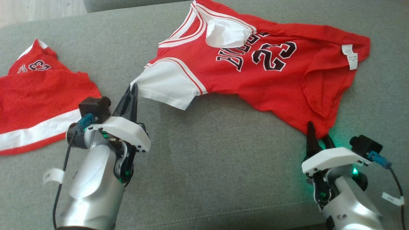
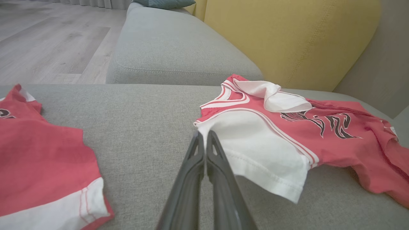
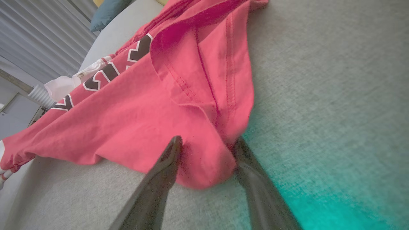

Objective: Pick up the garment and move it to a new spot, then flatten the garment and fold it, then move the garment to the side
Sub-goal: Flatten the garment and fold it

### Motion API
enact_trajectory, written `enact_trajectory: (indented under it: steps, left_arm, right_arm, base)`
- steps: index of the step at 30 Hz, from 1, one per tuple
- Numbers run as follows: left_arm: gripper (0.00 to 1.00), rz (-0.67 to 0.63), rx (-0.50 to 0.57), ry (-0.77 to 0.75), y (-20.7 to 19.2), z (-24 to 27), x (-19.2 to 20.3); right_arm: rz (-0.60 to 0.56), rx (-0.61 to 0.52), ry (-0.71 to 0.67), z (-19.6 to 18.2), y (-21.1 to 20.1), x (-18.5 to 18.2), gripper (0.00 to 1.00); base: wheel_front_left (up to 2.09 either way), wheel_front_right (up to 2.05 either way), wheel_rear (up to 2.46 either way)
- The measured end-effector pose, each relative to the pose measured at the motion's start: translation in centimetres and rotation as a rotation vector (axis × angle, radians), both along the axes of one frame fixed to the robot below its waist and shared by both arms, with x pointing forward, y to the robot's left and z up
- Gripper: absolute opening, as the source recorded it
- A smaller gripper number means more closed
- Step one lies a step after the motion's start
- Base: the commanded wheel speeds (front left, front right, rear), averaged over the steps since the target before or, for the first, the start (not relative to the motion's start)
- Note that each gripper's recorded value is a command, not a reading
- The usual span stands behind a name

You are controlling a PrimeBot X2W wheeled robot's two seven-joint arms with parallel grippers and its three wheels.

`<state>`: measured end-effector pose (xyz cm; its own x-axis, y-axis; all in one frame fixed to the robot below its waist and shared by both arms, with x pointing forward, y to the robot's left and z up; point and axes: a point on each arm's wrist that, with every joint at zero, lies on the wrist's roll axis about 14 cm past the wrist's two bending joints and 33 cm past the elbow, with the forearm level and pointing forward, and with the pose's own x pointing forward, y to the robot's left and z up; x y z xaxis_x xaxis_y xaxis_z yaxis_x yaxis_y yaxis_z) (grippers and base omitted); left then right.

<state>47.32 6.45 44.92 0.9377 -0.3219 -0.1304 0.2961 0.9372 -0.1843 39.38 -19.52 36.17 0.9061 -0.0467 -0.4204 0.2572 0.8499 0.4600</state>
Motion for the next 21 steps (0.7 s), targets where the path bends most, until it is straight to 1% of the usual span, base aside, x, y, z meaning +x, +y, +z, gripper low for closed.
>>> enact_trajectory:
  steps: [1,6,9,11,15,18,21]
  left_arm:
    - [0.0,0.001,0.0,-0.002,0.0,0.1,0.0]
    - [0.0,0.011,-0.001,-0.015,0.1,0.8,-0.1]
    - [0.0,0.025,-0.01,-0.013,0.5,0.9,-0.4]
    - [0.0,0.052,-0.023,-0.009,1.2,1.0,-0.8]
    - [0.0,0.094,-0.075,-0.033,2.2,2.5,-1.0]
    - [0.0,0.109,-0.161,-0.088,2.4,5.4,-0.8]
    - [0.0,0.114,-0.248,-0.149,2.5,8.8,-0.6]
  right_arm:
    - [0.003,0.002,0.002,0.0,0.1,0.1,0.0]
    - [0.022,0.019,-0.012,0.6,0.9,0.0,0.0]
    - [0.037,0.017,-0.044,1.6,1.2,0.3,0.0]
    - [0.043,0.021,-0.102,3.3,1.5,0.9,0.0]
    - [0.097,0.031,-0.267,8.3,3.2,2.3,0.0]
    - [0.14,0.069,-0.429,13.9,4.8,3.3,0.0]
    - [0.176,0.077,-0.556,19.0,5.2,3.5,0.0]
  base:
    - [0.0,0.0,0.0]
    - [0.0,0.0,0.0]
    - [0.0,0.0,0.0]
    - [0.0,0.0,0.0]
    - [0.0,0.0,0.0]
    - [0.0,0.0,0.0]
    - [0.0,0.0,0.0]
